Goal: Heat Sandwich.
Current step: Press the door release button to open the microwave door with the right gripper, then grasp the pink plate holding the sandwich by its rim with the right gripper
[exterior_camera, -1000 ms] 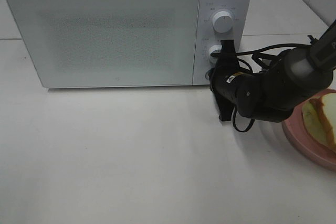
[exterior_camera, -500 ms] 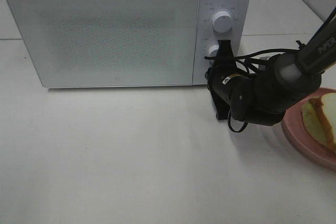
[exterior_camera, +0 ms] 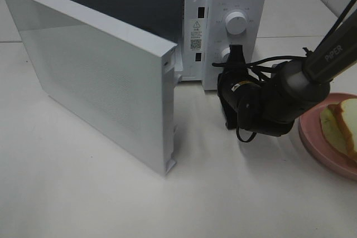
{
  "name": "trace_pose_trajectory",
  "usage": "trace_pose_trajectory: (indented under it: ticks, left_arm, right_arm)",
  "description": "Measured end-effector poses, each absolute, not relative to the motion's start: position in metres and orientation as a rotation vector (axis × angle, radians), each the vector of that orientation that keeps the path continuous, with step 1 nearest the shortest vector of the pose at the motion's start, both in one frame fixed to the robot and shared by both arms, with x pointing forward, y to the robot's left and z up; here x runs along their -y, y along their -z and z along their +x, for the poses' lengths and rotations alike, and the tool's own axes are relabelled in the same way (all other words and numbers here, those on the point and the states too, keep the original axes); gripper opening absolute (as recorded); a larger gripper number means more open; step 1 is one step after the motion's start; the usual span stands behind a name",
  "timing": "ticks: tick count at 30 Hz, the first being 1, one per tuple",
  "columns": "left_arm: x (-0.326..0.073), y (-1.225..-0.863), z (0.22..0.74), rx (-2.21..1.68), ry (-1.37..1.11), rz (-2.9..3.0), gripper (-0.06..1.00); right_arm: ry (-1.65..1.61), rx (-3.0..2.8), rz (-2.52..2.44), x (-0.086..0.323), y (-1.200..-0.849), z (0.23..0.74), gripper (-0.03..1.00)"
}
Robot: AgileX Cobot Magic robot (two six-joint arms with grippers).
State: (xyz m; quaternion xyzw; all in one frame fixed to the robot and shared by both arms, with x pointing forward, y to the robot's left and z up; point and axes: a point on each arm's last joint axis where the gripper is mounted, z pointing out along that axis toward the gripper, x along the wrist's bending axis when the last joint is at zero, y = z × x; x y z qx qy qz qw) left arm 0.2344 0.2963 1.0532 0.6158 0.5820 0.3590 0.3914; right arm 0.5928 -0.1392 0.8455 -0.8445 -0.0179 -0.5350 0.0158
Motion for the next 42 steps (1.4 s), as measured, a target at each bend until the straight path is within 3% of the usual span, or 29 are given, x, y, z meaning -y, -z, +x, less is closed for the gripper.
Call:
trace_pose_trajectory:
  ticks: [15,42]
  left_arm:
    - [-0.296,-1.053,0.234,-1.478,-0.912,1.564,0.97]
    - [-0.296,-1.053,0.234,-1.478,-0.912,1.564,0.97]
  right_arm:
    - [1.633,0.058,-2.634,0.138,-0.848,0.592,0.01]
    - [1.322,0.388,-2.68,0.143,-0.898,0.566,0.01]
